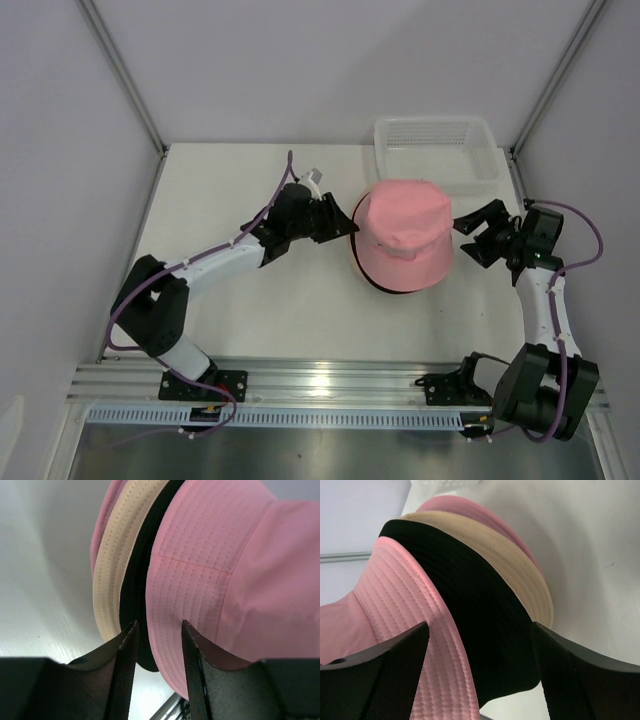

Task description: Stack the hats

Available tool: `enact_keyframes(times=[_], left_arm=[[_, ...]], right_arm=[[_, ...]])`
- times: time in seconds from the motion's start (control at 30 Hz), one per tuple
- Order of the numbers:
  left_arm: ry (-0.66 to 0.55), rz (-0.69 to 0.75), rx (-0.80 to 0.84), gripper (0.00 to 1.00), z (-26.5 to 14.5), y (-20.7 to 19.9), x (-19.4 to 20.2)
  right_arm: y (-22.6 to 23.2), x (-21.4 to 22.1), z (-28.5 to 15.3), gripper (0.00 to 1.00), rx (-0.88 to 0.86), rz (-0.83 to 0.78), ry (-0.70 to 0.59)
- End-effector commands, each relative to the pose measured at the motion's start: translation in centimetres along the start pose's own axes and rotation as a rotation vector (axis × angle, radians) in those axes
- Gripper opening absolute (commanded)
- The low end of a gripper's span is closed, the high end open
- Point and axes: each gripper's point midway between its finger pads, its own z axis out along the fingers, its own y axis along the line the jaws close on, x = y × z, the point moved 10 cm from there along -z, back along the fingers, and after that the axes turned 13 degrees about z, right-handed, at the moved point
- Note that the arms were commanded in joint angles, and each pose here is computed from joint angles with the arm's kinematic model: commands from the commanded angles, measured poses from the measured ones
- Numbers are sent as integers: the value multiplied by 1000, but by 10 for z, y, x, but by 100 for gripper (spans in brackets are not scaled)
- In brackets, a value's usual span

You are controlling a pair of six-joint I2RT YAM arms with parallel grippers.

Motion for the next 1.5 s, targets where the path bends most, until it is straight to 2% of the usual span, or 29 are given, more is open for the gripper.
enact_keyframes(times=[0.0, 0.17, 0.47, 0.6, 0.67, 0.7, 0.8, 0.83, 1.0, 1.1, 1.13, 1.23, 1.47], left_arm=[[-7, 107, 79, 44, -8, -18, -15], [9, 111, 86, 43, -3, -21, -19], [32, 110, 102, 41, 4, -20, -17], [37, 116, 115, 41, 7, -22, -20], [40, 120, 115, 41, 8, -22, -21], [37, 127, 112, 41, 8, -22, -21], [27, 136, 89, 41, 5, -22, -25], [25, 135, 85, 42, 4, -22, -26], [-29, 102, 52, 47, -18, -13, -39], [-59, 62, 41, 57, -32, 5, -43], [-85, 65, 85, 61, -38, 3, -46], [-116, 66, 104, 64, -47, 8, -51], [-168, 137, 322, 66, -34, -1, -55]], right_arm=[[12, 3, 1, 85, -147, 23, 23], [14, 4, 6, 82, -182, 27, 32], [22, 10, 15, 75, -282, 157, 50], [16, 15, 15, 67, -290, 216, 54], [13, 16, 15, 55, -268, 222, 41], [14, 16, 14, 42, -265, 220, 30], [12, 16, 12, 20, -245, 208, 9], [9, 17, 11, 0, -223, 211, 11], [2, 16, 12, 0, -193, 180, 1], [-6, 13, 12, 0, -165, 148, -18], [-7, 10, 11, 0, -180, 119, -30], [-8, 1, 13, 0, -235, 20, -64], [-6, -2, 28, 0, -317, -141, -56]])
